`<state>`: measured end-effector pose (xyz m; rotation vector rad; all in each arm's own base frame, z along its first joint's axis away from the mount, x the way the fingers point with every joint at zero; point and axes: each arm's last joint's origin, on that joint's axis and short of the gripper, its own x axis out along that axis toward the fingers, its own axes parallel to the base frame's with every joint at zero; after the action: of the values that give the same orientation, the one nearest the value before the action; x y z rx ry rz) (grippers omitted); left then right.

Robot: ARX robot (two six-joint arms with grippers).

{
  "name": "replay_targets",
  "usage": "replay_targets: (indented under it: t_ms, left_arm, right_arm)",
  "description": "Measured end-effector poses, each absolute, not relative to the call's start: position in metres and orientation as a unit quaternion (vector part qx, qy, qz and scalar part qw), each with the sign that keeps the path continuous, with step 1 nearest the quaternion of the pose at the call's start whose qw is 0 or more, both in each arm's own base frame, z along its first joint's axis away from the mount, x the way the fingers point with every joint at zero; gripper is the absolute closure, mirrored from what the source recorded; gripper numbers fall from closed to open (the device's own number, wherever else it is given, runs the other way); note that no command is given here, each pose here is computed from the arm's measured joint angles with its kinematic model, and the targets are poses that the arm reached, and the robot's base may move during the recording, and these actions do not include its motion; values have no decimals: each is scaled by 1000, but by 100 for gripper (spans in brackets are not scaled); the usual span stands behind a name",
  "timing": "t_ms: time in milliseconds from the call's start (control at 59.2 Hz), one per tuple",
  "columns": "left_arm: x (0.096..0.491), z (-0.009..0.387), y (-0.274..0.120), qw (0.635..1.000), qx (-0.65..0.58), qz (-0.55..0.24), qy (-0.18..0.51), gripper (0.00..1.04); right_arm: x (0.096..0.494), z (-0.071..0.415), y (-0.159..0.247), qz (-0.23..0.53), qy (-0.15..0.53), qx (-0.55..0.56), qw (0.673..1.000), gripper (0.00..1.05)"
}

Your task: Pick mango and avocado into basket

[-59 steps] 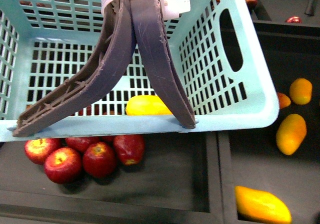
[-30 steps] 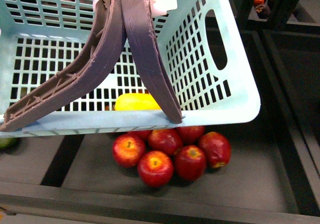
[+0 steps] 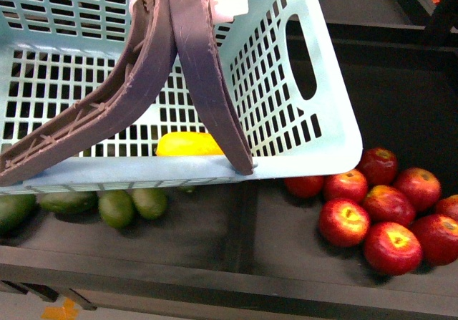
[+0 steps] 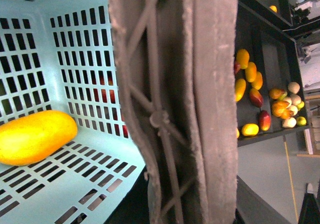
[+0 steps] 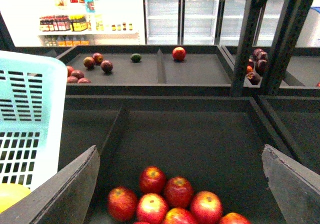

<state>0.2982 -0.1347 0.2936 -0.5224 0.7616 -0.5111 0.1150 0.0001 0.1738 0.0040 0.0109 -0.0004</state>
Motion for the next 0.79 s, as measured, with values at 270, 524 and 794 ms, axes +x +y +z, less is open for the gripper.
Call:
replay_targets:
  t_ms: [270, 524, 794]
  left_arm:
    - [298, 294, -135, 864, -249, -245, 364, 88]
    - [298, 294, -135, 863, -249, -246, 364, 88]
    - [298, 294, -135, 864, -249, -244, 363, 88]
  right_arm:
    - [115, 174, 0, 0, 5, 2, 1000, 8]
    - [115, 175, 0, 0, 4, 2, 1000, 8]
    - [115, 175, 0, -1, 4, 2, 1000, 8]
